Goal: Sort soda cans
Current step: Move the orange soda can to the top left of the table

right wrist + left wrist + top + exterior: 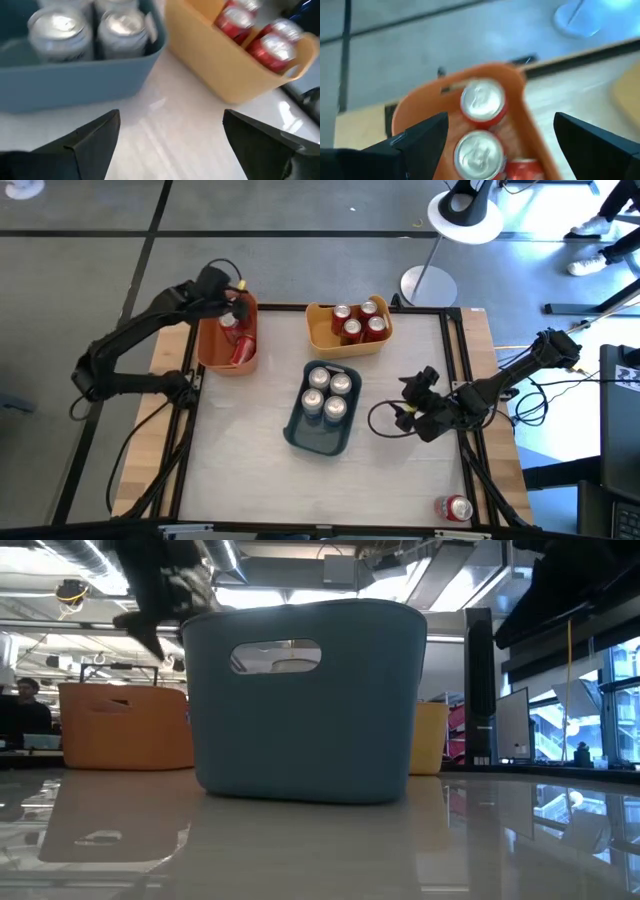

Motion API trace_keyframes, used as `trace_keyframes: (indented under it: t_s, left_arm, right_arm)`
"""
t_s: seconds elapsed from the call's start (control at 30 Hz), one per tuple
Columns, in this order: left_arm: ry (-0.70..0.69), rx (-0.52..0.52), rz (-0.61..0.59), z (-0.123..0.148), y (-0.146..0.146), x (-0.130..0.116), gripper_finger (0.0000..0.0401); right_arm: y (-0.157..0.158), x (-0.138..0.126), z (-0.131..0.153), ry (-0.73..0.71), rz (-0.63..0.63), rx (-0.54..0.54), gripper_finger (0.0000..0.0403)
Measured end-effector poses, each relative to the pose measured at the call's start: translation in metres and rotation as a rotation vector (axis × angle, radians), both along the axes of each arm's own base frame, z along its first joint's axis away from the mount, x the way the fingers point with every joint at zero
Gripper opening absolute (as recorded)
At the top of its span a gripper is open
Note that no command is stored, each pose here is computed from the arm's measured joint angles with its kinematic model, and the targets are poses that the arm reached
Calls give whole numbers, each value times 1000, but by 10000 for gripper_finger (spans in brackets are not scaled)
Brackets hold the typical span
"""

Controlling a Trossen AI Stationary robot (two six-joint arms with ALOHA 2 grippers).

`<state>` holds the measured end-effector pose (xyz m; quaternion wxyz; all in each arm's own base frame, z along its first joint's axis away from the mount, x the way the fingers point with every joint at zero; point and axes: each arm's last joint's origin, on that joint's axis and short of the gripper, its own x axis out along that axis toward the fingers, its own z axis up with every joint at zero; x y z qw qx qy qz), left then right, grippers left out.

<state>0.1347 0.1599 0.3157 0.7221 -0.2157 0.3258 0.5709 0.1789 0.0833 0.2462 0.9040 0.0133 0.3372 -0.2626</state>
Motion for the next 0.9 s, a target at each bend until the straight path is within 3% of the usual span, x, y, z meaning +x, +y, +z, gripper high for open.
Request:
trace_keyframes:
  t_s: [0.33,0.7,0.9]
  left_arm:
    - [-282,155,-447,37,-48,20,349]
    - [-278,100,-697,30,-86,54,349]
    - [-243,54,-780,20,-99,72,349]
  right_arm:
    - [4,6,3,-56,20,76,353]
    - [6,11,8,-110,34,105,353]
    - [-4,12,30,-46,-25,242,353]
